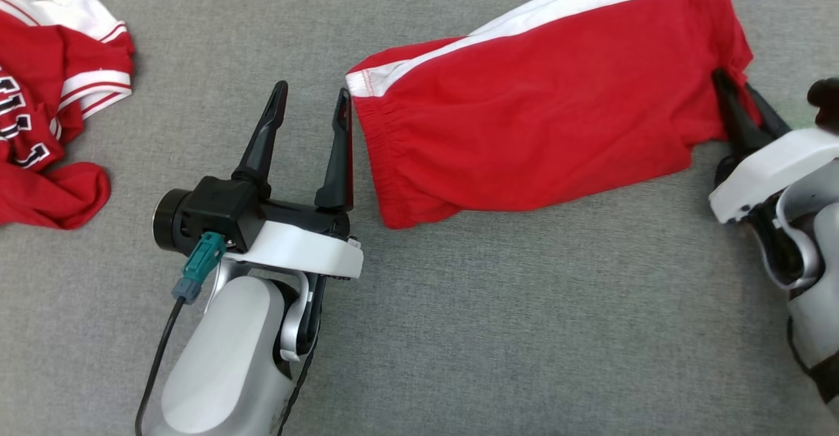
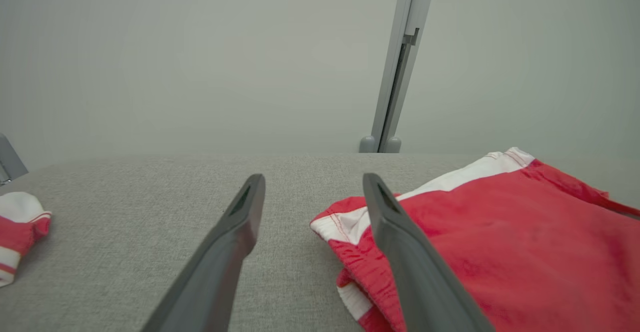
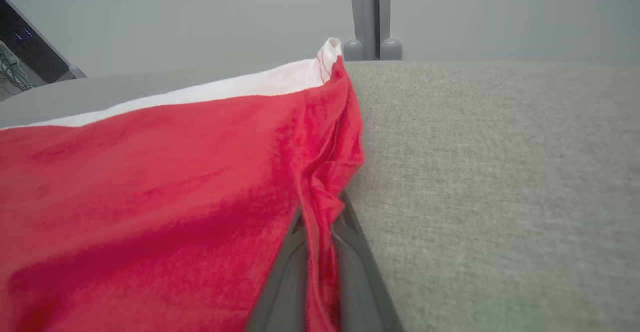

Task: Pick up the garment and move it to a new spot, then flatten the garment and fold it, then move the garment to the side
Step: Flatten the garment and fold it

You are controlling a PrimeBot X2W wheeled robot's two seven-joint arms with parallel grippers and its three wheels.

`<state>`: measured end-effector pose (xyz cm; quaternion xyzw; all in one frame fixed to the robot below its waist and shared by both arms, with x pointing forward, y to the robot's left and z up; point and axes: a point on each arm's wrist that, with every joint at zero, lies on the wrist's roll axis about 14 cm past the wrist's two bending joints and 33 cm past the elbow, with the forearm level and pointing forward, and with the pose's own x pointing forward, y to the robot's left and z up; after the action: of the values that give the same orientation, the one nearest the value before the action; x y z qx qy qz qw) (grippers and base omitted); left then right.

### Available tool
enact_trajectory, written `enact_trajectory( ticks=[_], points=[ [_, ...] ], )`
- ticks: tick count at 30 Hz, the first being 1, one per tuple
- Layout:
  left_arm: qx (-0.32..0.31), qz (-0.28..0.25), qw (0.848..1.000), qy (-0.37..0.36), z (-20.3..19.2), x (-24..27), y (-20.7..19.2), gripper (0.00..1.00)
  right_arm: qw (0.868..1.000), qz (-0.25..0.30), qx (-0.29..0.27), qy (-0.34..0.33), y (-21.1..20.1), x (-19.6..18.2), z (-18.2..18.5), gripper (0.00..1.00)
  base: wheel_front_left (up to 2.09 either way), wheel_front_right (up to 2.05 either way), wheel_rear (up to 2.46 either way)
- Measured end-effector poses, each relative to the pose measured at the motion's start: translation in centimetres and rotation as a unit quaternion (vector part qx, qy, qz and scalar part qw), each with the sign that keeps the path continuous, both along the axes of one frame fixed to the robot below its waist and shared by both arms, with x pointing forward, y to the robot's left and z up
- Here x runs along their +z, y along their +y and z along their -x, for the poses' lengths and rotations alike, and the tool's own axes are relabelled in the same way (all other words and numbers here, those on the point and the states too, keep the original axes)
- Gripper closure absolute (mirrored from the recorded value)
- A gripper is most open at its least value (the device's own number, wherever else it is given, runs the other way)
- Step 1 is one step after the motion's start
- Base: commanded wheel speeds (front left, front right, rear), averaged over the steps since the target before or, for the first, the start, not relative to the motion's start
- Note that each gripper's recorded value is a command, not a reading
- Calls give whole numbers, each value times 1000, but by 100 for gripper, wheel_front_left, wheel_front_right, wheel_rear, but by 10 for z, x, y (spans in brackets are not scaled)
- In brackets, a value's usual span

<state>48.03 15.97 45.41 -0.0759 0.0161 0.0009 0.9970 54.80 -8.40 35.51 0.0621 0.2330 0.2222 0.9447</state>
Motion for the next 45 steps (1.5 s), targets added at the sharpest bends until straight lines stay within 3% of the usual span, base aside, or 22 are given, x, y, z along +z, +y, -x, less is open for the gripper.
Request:
enact_trajectory(
  ticks=[13, 24, 38, 45],
  points=[
    [-21, 6, 1000, -5, 17, 7, -12, 0, 995, -72, -70, -7, -23, 14, 78, 100, 0, 0, 0],
    [-27, 5, 1000, -6, 40, 14, -15, 0, 988, -63, -143, 7, -68, 21, 134, 100, 0, 0, 0],
    [-34, 6, 999, -9, 46, 18, -19, 0, 983, -56, -177, -3, -88, 35, 139, 100, 0, 0, 0],
    [-33, 7, 999, -6, 48, 16, -19, 0, 987, -62, -141, -36, -67, 56, 123, 100, 0, 0, 0]
  ],
)
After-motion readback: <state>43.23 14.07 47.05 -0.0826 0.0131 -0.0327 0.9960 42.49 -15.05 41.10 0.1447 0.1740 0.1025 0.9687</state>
